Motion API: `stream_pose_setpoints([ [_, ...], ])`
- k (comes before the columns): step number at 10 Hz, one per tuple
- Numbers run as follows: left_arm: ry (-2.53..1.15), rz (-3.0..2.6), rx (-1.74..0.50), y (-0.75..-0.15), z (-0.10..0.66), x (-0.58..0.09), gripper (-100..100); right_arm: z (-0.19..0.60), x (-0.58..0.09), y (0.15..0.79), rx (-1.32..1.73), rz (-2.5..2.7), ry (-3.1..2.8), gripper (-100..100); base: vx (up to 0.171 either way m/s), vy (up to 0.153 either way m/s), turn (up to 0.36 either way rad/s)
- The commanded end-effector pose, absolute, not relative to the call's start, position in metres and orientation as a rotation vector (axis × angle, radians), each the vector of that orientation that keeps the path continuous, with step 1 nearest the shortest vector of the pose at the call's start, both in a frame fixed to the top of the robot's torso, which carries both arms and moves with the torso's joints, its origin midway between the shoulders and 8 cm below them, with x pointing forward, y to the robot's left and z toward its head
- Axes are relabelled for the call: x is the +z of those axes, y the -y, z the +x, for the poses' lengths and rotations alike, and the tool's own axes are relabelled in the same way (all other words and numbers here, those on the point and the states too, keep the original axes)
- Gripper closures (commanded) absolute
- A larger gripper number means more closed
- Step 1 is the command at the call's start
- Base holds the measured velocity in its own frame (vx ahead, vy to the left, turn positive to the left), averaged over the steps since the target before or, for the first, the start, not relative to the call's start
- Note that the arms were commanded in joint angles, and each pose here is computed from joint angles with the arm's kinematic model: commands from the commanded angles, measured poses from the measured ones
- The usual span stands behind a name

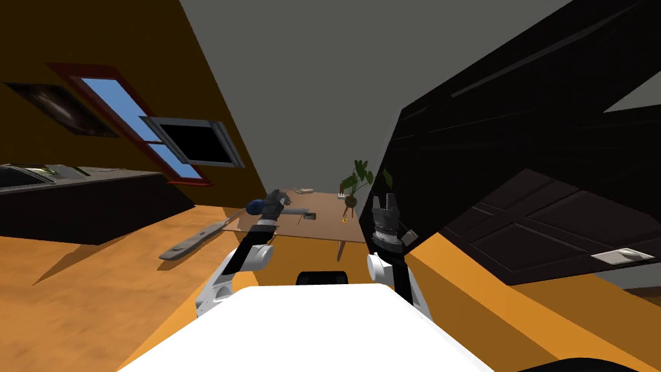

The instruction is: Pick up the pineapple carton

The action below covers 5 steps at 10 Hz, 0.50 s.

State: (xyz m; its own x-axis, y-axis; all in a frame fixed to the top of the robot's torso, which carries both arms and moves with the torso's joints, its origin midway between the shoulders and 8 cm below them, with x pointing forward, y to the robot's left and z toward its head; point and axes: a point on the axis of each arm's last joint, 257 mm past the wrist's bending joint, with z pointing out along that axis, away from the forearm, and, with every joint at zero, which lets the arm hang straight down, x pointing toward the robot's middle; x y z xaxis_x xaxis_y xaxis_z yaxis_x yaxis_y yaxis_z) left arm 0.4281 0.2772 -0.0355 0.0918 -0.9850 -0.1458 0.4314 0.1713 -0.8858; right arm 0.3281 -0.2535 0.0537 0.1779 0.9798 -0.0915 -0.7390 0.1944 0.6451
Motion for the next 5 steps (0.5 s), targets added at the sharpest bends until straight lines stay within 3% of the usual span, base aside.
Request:
stream_pose_setpoints([
  [1,-0.938,-0.84,-1.23,-0.287,0.443,-0.049,-100,0.328,0.054,0.253,1.296,0.522,-0.559,0,0.004,0.022,-0.297],
  [5,-0.998,-0.948,-1.217,-0.304,0.466,-0.078,-100,0.328,0.054,0.253,1.296,0.522,-0.559,0,-0.001,0.023,-0.241],
])
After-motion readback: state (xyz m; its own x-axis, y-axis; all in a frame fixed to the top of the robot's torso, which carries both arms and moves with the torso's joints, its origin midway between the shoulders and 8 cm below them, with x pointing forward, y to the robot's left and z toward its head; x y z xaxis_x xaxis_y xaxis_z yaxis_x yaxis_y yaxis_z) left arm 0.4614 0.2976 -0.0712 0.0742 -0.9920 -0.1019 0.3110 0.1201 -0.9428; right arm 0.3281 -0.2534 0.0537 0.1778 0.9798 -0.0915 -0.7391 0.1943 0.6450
